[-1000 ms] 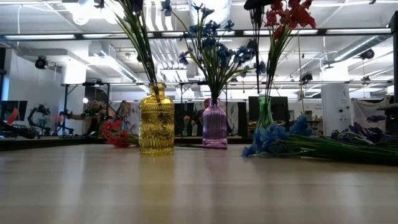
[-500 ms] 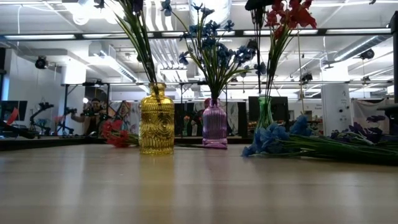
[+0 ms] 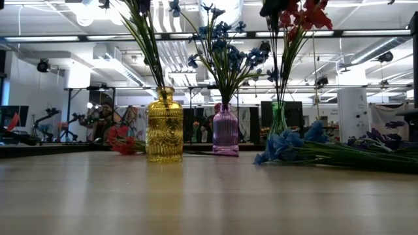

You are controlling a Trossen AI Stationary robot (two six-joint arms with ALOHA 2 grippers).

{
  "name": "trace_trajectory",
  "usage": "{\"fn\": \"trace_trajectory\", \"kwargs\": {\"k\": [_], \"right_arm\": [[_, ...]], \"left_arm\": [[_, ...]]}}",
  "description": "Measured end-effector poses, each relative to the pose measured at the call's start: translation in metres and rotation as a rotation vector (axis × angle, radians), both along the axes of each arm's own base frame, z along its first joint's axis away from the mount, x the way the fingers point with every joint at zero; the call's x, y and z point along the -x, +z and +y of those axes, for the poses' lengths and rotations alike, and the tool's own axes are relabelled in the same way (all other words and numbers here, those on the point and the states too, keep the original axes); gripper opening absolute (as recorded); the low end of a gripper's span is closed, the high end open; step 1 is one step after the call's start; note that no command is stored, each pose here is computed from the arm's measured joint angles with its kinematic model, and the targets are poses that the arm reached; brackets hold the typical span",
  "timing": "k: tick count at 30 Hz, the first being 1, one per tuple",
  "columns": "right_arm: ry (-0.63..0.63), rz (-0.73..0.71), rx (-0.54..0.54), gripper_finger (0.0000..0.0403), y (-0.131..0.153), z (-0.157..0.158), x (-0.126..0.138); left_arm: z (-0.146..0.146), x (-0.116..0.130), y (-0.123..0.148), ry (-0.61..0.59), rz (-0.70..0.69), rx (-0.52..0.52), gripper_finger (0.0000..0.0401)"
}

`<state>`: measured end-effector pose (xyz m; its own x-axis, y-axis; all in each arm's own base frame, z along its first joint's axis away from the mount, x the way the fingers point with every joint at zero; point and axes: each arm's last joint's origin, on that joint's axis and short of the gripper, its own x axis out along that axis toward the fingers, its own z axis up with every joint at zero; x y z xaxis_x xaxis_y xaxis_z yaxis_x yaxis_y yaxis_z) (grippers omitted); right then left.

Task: Sort flowers into vase by color
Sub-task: Put the bottom pink flowers into the green vase

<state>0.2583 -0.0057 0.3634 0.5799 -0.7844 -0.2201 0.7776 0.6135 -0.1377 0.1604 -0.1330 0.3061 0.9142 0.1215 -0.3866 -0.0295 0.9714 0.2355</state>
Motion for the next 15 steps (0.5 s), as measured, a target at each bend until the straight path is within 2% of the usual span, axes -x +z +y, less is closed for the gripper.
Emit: {"fn": "trace_trajectory", "kwargs": {"k": [6, 15], "right_arm": [[-0.021, -0.022, -0.026, 0.0013, -0.0045, -0.0032, -0.0001], [-0.024, -0.017, -0.025, 0.0013, -0.0068, -0.0032, -0.0001]], "left_arm": [[-0.0001, -0.0002, 0.0022, -0.014, -0.001, -0.033, 0.0076], [0.0035, -0.0001, 0.0039, 0.076, -0.042, -0.134, 0.0076]]}}
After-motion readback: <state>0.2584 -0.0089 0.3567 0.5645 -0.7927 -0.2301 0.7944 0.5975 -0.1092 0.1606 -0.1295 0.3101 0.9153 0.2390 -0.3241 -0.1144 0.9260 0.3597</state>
